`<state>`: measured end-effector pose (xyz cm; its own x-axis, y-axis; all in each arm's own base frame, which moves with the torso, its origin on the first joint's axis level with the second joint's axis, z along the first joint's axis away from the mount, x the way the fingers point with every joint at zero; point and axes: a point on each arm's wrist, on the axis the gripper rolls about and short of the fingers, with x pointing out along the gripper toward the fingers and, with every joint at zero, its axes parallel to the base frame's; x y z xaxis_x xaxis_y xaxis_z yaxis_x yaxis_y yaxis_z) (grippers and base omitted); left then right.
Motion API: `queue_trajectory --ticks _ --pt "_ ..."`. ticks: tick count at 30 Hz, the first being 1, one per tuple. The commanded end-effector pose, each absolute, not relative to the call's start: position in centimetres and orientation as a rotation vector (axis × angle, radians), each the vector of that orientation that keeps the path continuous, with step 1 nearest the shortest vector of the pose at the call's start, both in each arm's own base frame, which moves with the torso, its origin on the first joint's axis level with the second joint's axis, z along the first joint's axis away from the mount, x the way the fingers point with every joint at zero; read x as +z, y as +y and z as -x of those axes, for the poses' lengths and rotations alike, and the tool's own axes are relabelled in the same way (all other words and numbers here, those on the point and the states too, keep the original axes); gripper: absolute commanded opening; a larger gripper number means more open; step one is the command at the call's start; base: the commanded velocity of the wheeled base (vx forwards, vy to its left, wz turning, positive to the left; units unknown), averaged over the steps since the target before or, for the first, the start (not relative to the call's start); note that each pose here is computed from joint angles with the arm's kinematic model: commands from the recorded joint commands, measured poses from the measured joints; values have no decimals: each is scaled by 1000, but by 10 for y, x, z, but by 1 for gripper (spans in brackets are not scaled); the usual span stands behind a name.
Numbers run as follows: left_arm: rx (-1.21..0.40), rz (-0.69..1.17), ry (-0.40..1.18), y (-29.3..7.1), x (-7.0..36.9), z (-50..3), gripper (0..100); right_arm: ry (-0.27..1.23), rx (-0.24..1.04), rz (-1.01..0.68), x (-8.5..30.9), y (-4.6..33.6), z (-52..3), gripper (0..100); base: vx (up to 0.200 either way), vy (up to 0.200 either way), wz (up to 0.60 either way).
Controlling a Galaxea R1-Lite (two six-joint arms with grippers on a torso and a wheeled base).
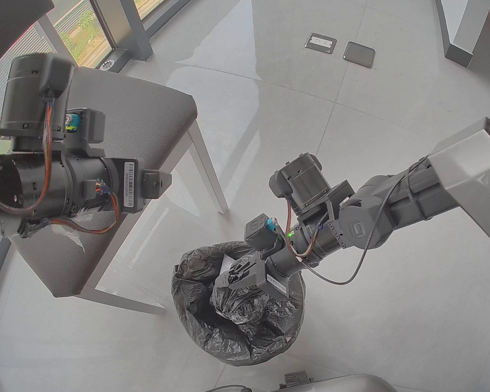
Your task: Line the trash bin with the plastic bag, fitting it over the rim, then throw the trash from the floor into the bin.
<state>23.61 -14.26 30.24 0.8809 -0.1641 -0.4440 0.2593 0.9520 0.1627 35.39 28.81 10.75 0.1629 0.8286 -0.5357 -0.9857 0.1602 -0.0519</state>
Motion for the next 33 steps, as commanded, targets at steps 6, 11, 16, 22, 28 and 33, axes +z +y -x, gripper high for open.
queue_trajectory --ticks 6,11,16,22,28,33 --pt "-194 -217 432 -124 305 -222 100 489 1335 432 76 285 -373 0 0 0 0" --pt "-191 -225 418 -121 306 -220 100 505 1329 429 68 283 -377 0 0 0 0" --pt "-190 -226 408 -121 305 -221 100 520 1330 428 59 285 -379 0 0 0 0" --pt "-196 -244 398 -122 303 -223 100 575 1336 438 42 284 -383 0 0 0 0" --pt "-199 -246 399 -121 300 -223 100 584 1339 438 38 287 -386 0 0 0 0" --pt "-202 -240 388 -122 301 -223 100 581 1338 438 40 287 -386 0 0 0 0"
